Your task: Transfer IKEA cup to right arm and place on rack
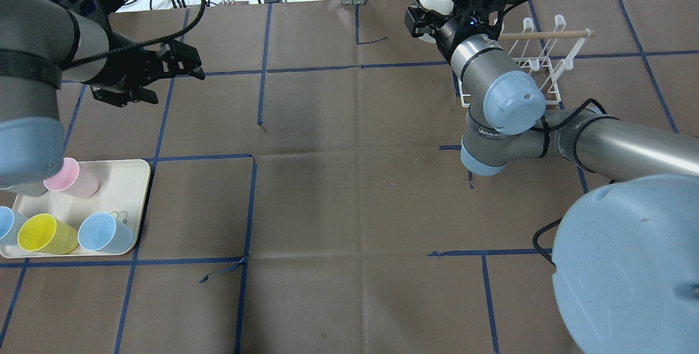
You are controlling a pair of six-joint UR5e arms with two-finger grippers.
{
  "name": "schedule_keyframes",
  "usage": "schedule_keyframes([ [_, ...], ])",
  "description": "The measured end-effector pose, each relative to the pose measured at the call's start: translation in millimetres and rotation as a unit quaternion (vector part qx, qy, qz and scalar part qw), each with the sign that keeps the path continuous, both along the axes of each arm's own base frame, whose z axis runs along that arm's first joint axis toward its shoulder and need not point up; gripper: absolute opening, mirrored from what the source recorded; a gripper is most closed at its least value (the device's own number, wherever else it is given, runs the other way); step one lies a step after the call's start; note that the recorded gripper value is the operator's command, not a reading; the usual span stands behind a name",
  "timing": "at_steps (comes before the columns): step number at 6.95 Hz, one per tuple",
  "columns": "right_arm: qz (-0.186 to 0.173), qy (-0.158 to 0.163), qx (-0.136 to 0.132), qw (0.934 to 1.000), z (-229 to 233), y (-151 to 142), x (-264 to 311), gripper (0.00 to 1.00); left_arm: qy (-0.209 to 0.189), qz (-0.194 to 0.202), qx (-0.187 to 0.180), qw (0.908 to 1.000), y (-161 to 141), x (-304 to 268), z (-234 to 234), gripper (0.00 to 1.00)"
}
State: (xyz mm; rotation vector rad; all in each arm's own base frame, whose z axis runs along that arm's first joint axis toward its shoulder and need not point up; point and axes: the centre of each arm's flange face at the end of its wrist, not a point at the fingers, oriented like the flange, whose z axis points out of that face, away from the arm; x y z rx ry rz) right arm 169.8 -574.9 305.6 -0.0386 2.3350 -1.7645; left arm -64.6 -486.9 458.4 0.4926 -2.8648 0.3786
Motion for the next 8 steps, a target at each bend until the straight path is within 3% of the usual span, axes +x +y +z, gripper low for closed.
schedule_keyframes([
  [2, -0.052, 0.051, -0.01, 0.9973, -2, -14, -39, 0.08, -0.018, 0.002, 0.076, 0.997, -13, -10, 25, 0.99],
  [3, -0.074, 0.061, -0.012, 0.9953, -2, -22, -55, 0.08, -0.053, -0.013, 0.096, 0.9939, -24, -28, 31, 0.99],
  [5, -0.099, 0.066, -0.019, 0.9928, -5, -44, -82, 0.09, -0.109, -0.054, 0.123, 0.985, -36, -64, 38, 0.99],
  [8, -0.107, 0.067, -0.013, 0.992, -25, -63, -94, 0.09, -0.122, -0.114, 0.123, 0.9782, -2, -70, 42, 1.0],
])
